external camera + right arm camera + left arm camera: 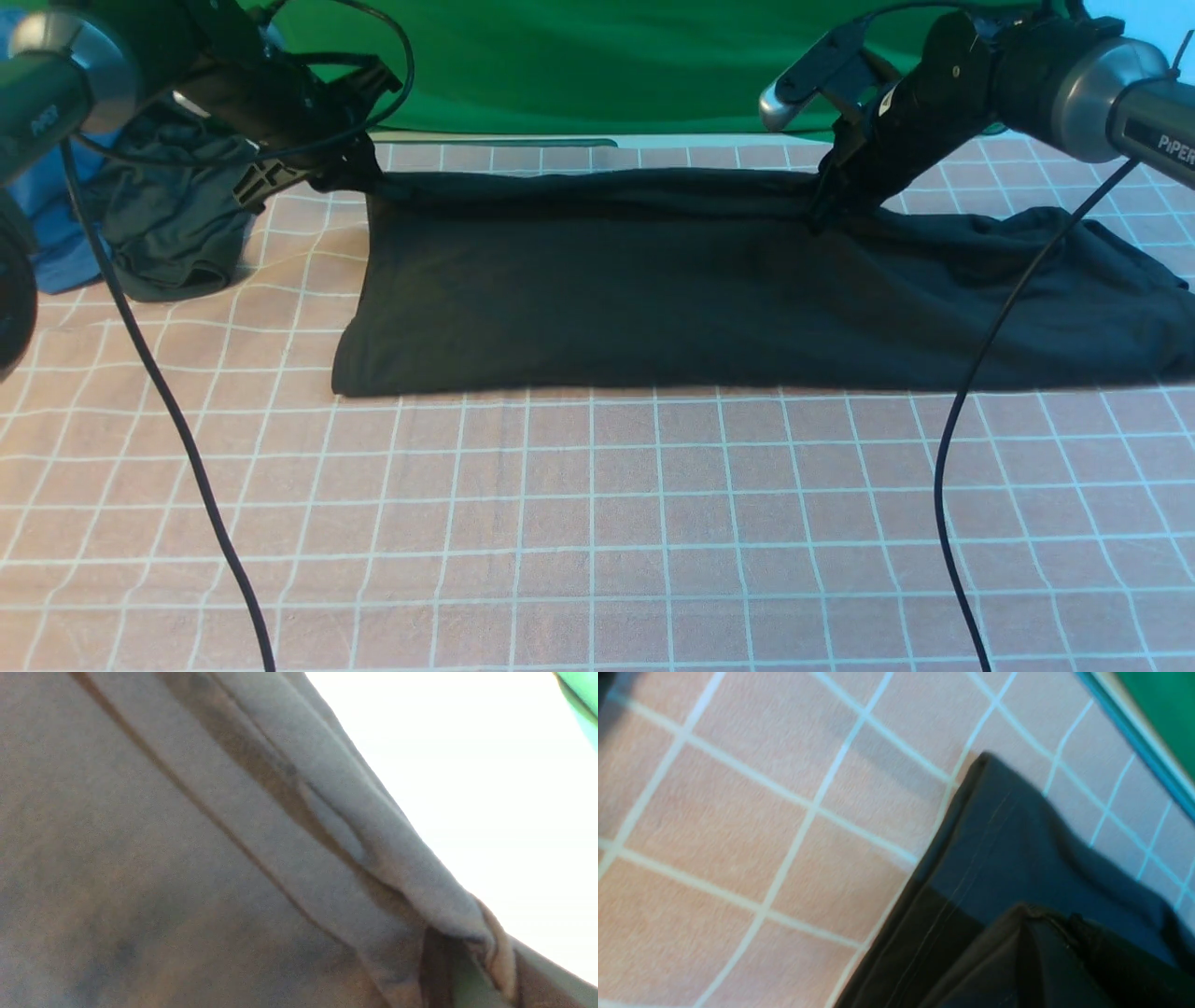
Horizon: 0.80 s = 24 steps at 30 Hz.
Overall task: Fold a long-sleeved shirt over a pink coffee tablecloth.
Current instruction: 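Fold the black garment in half by bringing its near edge over to the far edge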
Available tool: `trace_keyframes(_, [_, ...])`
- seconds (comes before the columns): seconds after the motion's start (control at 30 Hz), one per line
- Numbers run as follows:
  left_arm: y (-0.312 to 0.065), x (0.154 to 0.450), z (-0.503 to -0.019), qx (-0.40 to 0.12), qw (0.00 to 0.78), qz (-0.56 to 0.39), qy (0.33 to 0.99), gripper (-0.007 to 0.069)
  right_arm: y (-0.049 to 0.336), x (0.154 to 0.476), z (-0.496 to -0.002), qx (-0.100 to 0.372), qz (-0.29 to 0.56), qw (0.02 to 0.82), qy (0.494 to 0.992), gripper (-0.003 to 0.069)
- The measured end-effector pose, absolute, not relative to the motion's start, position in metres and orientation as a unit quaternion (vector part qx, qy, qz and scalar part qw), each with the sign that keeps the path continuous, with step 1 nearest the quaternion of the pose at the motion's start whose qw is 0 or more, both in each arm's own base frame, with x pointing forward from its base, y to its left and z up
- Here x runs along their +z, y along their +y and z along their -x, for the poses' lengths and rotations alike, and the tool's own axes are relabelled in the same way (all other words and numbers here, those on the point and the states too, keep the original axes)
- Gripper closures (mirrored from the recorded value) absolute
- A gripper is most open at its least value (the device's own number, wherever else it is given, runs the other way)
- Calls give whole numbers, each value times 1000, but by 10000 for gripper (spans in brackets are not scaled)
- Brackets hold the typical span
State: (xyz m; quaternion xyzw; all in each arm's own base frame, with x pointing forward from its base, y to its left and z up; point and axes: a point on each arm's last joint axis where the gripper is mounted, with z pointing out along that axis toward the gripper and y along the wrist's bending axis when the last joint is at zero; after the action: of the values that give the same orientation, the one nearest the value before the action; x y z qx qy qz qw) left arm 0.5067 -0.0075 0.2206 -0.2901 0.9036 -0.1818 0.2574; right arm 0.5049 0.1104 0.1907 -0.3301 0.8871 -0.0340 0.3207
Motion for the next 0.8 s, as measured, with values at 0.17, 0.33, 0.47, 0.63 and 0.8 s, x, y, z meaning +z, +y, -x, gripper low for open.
trace_keyframes(0.17, [-6, 224, -512, -188, 288, 293, 892, 586, 111, 179, -511, -30, 310, 337, 889, 563])
trace_keyframes(0.33, [-4, 227, -515, -188, 314, 293, 883, 482, 109, 180, -516, -29, 287, 362, 887, 494])
trace_keyframes(0.47, [-2, 227, -516, -177, 321, 287, 885, 351, 110, 183, -519, -31, 281, 385, 878, 398])
trace_keyframes(0.63, [-7, 227, -509, -192, 280, 289, 895, 284, 109, 185, -520, -34, 279, 393, 875, 364])
trace_keyframes(0.8, [-28, 235, -497, -201, 225, 230, 925, 372, 108, 212, -512, -29, 271, 394, 878, 361])
